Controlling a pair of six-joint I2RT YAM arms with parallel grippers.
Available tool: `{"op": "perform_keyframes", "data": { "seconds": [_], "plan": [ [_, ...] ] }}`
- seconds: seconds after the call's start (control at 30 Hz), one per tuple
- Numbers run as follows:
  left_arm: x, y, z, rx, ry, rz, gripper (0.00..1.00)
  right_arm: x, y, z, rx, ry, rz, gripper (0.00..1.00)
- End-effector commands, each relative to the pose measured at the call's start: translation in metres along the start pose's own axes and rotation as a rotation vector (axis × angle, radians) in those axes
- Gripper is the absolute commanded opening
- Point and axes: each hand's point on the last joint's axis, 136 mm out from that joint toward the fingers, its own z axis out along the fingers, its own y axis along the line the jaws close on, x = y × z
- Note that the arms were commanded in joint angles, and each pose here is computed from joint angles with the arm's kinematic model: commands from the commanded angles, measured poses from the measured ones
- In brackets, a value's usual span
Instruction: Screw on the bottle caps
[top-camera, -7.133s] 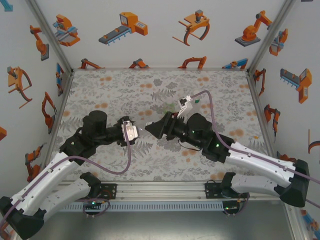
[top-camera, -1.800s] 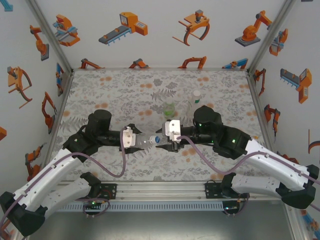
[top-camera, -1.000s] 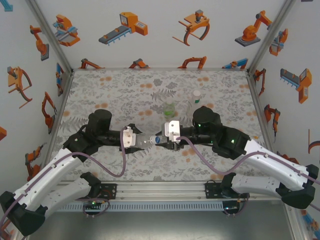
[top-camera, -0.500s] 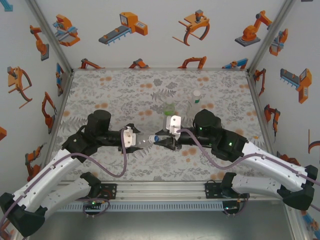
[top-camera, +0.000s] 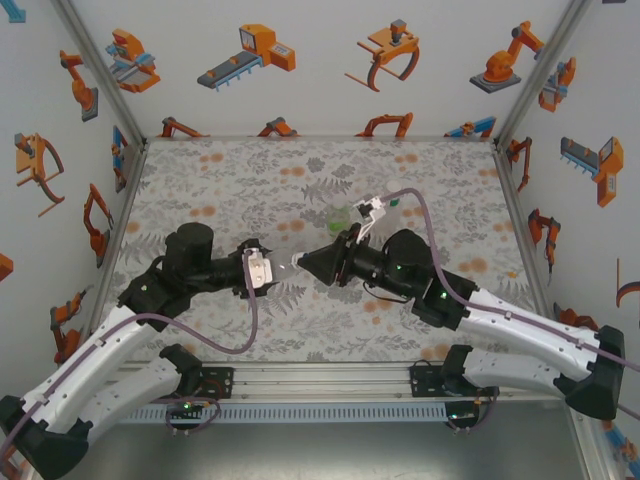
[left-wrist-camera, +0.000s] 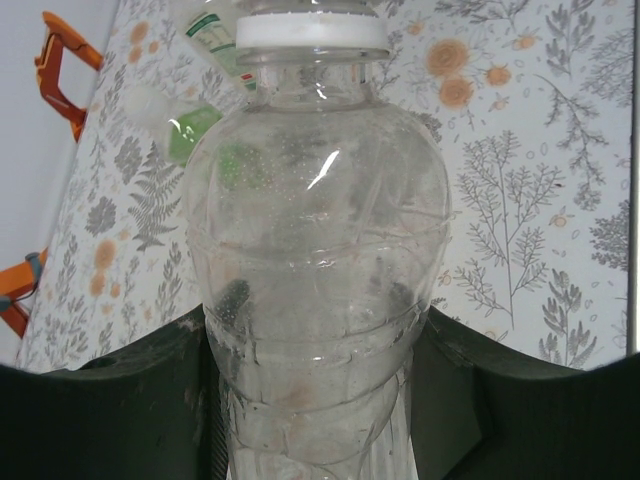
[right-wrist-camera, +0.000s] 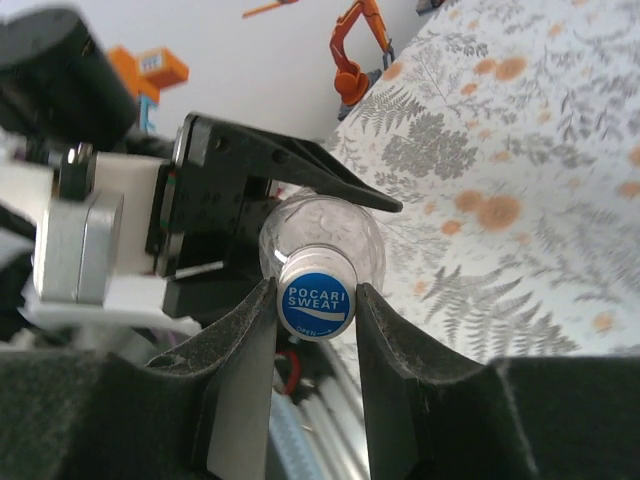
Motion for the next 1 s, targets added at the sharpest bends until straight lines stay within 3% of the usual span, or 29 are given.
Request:
{"op": "perform_keyframes", "data": {
  "seconds": [0.0,0.27,0.53,0.73,0.97],
  "plan": [
    [-0.024,0.003,-0.003,-0.009,-0.102,0.041,0.00,-0.003,-0.011,0.008,0.047,-0.048,0.260,0.03],
    [-0.022,0.004,-0.002,-0.017,-0.091,0.037,0.00,-0.010,-0.017,0.004,0.082,-0.087,0.278,0.01],
    [-0.022,0.001,0.000,0.013,-0.095,0.029,0.00,-0.022,-0.010,-0.009,0.087,-0.106,0.191,0.43],
    [-0.023,-0.002,0.001,0.036,-0.099,0.027,0.00,-0.042,0.004,-0.026,0.084,-0.131,0.013,0.54],
    [-0.025,-0.006,0.001,0.061,-0.107,0.021,0.00,-0.056,0.022,-0.039,0.064,-0.119,-0.246,0.55]
  ]
}}
